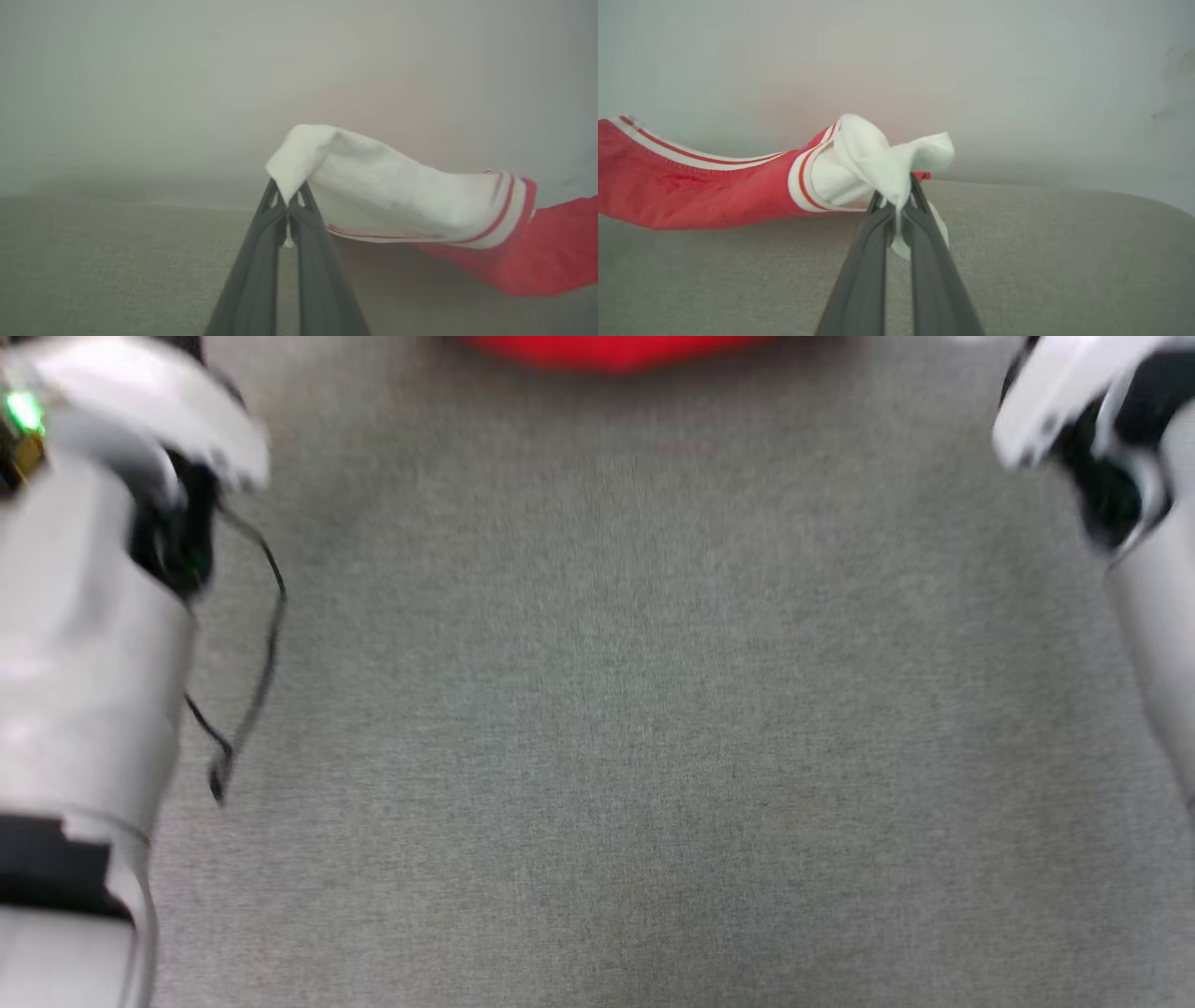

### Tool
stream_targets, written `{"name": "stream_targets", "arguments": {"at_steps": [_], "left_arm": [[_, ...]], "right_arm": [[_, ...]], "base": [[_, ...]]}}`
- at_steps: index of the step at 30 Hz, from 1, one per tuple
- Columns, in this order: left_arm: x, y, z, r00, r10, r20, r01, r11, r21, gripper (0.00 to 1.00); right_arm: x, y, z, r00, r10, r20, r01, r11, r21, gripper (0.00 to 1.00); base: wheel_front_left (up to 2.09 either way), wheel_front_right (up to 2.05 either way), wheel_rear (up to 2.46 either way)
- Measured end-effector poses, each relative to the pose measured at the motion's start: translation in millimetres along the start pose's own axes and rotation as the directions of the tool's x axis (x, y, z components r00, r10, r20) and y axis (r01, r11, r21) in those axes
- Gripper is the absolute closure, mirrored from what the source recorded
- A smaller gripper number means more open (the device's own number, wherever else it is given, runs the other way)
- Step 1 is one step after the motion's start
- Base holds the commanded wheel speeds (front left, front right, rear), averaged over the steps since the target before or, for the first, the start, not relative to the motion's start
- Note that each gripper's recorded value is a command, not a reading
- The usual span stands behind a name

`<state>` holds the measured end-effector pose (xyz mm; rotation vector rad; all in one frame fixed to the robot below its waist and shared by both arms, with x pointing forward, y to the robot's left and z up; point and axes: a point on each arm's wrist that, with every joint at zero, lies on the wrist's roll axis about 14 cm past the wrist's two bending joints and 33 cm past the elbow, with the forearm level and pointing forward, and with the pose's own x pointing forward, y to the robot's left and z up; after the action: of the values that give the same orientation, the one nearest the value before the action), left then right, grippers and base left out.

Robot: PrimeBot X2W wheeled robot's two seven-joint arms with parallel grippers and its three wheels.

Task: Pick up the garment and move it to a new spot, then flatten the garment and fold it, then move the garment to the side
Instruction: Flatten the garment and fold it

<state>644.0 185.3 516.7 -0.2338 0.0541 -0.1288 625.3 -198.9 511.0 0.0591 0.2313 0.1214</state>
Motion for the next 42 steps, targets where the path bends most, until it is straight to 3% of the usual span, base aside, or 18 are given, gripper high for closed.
{"name": "stream_targets", "arguments": {"at_steps": [13,18,30,31,32,33,34,39,42], "left_arm": [[-155.6,10.1,-31.4,0.997,0.065,-0.052,-0.068,0.996,-0.057,1.00],[-212.4,12.0,-46.3,0.992,0.106,-0.072,-0.111,0.992,-0.067,1.00],[-313.5,8.7,-91.2,0.941,0.198,-0.274,-0.237,0.965,-0.116,1.00],[-317.5,7.6,-92.9,0.937,0.201,-0.286,-0.242,0.963,-0.117,1.00],[-320.3,7.3,-93.8,0.933,0.204,-0.295,-0.246,0.963,-0.112,1.00],[-321.9,5.9,-92.7,0.934,0.204,-0.294,-0.244,0.963,-0.109,1.00],[-322.2,3.1,-91.2,0.936,0.198,-0.292,-0.239,0.965,-0.111,1.00],[-320.1,-5.8,-81.7,0.946,0.175,-0.275,-0.210,0.972,-0.105,1.00],[-313.1,-11.4,-72.0,0.957,0.152,-0.248,-0.180,0.979,-0.093,1.00]], "right_arm": [[-136.4,10.7,-55.9,0.996,0.054,-0.076,-0.050,0.997,0.058,1.00],[-190.7,8.1,-95.5,0.988,0.051,-0.147,-0.036,0.994,0.102,1.00],[-299.8,18.5,-197.1,0.894,0.040,-0.445,0.024,0.990,0.138,1.00],[-304.7,20.8,-202.3,0.885,0.040,-0.464,0.030,0.989,0.143,0.96],[-308.2,22.8,-206.6,0.877,0.039,-0.478,0.037,0.988,0.148,0.60],[-310.0,25.0,-208.1,0.874,0.038,-0.484,0.037,0.989,0.144,0.05],[-309.9,26.1,-207.0,0.875,0.037,-0.482,0.040,0.988,0.147,0.00],[-289.8,23.3,-172.1,0.928,0.014,-0.372,0.047,0.987,0.155,0.00],[-264.8,11.0,-130.7,0.967,-0.025,-0.252,0.063,0.987,0.146,0.00]], "base": [[0.00,0.00,0.00],[0.00,0.00,0.00],[0.00,0.00,0.00],[0.00,0.00,0.00],[0.00,0.00,0.00],[0.00,0.00,0.00],[0.00,0.00,0.00],[0.00,0.00,0.00],[0.00,0.00,0.00]]}}
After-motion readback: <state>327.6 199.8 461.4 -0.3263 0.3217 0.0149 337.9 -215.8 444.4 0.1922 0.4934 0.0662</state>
